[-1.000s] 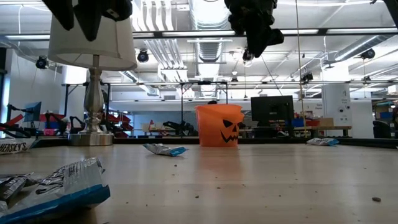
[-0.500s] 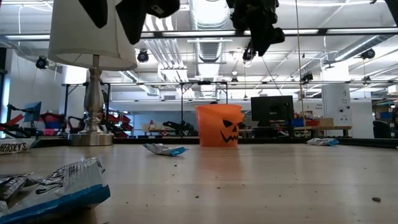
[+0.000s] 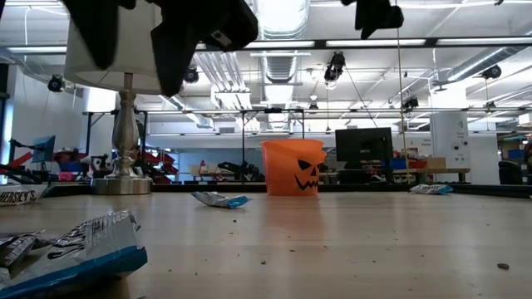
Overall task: Organize candy in baskets
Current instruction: Put the white chocolate into the purple bucket
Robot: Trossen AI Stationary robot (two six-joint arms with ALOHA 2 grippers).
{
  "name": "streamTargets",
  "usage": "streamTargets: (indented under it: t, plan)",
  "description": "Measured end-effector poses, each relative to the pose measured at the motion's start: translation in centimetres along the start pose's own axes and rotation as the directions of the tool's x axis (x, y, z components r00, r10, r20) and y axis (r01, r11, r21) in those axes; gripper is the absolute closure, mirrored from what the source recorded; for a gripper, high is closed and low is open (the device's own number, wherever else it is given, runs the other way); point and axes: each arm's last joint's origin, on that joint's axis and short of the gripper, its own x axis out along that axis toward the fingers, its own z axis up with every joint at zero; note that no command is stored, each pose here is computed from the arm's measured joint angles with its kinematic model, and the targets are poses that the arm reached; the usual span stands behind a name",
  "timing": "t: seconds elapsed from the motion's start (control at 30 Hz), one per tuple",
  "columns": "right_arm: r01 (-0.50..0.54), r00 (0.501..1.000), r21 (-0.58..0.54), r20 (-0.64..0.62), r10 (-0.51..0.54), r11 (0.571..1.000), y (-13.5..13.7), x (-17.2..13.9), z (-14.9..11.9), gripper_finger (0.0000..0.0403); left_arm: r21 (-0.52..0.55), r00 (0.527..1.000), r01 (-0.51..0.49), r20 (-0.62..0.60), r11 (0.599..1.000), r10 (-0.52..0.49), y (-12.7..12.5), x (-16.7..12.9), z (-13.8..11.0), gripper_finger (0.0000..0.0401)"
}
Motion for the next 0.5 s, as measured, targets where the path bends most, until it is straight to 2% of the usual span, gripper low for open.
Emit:
streamTargets:
  t: [0.2, 0.5]
  plan:
    - [0.004, 0.998, 0.037, 0.067, -0.007, 0.999, -0.1, -2.1, -1.4, 0.0277, 0.043, 0.999, 0.02, -0.03, 0.999, -0.018, -0.8, 2.4, 0.4, 0.0233]
    - [0.003, 0.996, 0.057, 0.089, -0.008, 0.998, -0.2, -2.8, -1.8, 0.0277, 0.089, 0.998, 0.028, -0.058, 0.996, -0.023, -0.6, 5.2, 0.6, 0.0233]
